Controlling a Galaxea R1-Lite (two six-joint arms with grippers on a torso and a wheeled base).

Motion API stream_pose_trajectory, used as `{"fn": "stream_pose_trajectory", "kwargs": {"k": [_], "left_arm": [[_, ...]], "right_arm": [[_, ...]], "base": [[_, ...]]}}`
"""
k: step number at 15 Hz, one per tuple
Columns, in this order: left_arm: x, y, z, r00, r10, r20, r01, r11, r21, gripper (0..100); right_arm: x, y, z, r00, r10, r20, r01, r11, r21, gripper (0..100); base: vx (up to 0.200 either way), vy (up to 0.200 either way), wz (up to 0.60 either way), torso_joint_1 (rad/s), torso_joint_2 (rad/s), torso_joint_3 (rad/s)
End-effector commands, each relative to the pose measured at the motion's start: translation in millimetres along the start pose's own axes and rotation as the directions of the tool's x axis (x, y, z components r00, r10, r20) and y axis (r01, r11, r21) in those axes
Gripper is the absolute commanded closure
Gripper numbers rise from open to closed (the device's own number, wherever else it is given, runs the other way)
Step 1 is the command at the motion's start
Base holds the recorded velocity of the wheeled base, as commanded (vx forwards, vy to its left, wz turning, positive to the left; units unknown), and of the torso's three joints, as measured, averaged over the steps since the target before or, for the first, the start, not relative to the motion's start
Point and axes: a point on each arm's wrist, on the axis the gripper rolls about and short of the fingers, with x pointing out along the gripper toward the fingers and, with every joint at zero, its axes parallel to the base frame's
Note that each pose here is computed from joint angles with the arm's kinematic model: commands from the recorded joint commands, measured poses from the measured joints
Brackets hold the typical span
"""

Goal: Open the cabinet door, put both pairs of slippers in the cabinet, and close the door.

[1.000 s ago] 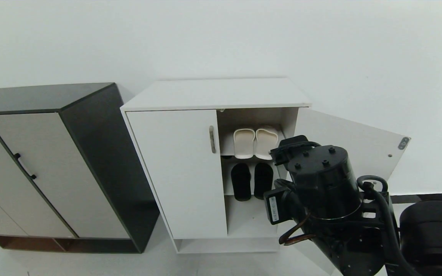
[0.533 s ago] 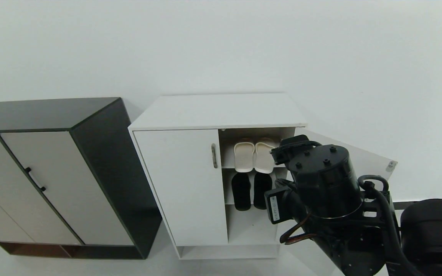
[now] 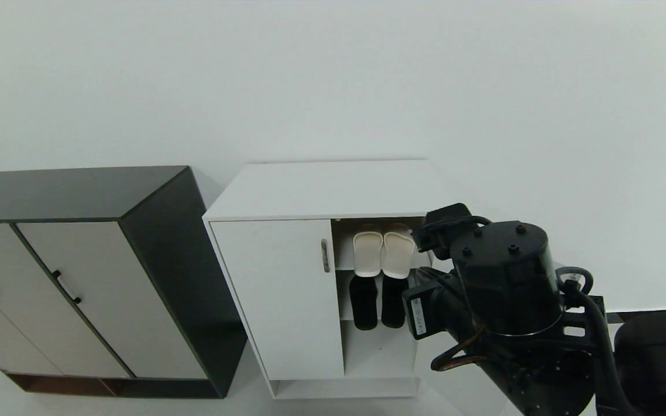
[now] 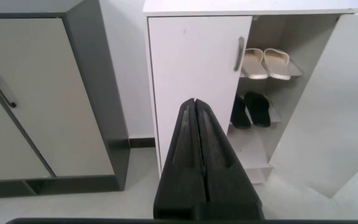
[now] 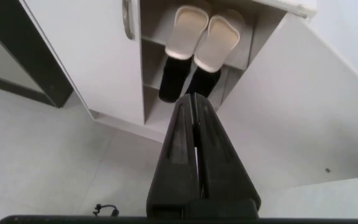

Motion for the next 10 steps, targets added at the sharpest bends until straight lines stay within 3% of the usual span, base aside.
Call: {"fn": "stream_pose_trajectory", "kwargs": {"k": [1,6,10], "left_arm": [[0.1,0.0,-0.4,1.0,0.0,-0.002,0.0,1.0,0.0,100],[0.2,0.0,-0.3,1.0,0.0,-0.003,0.0,1.0,0.0,100],[0.1,0.0,-0.4,1.0,0.0,-0.002,0.0,1.0,0.0,100]], "right_arm": [[-0.9,-1.4,-4.8,1.0,0.001,-0.005,-0.001,1.0,-0.016,100],[0.0,-1.4,-8.6,1.0,0.013,-0.018,-0.014,0.999,-0.041,100],[-0.5,-2.3,-12.2,1.0,0.013,-0.028,-0.015,0.998,-0.061,100]], "base": [[0.0,0.0,0.0,0.041,-0.09,-0.046],[0.0,0.0,0.0,0.005,-0.01,-0.005],[0.0,0.0,-0.6,0.004,0.0,0.004]]}}
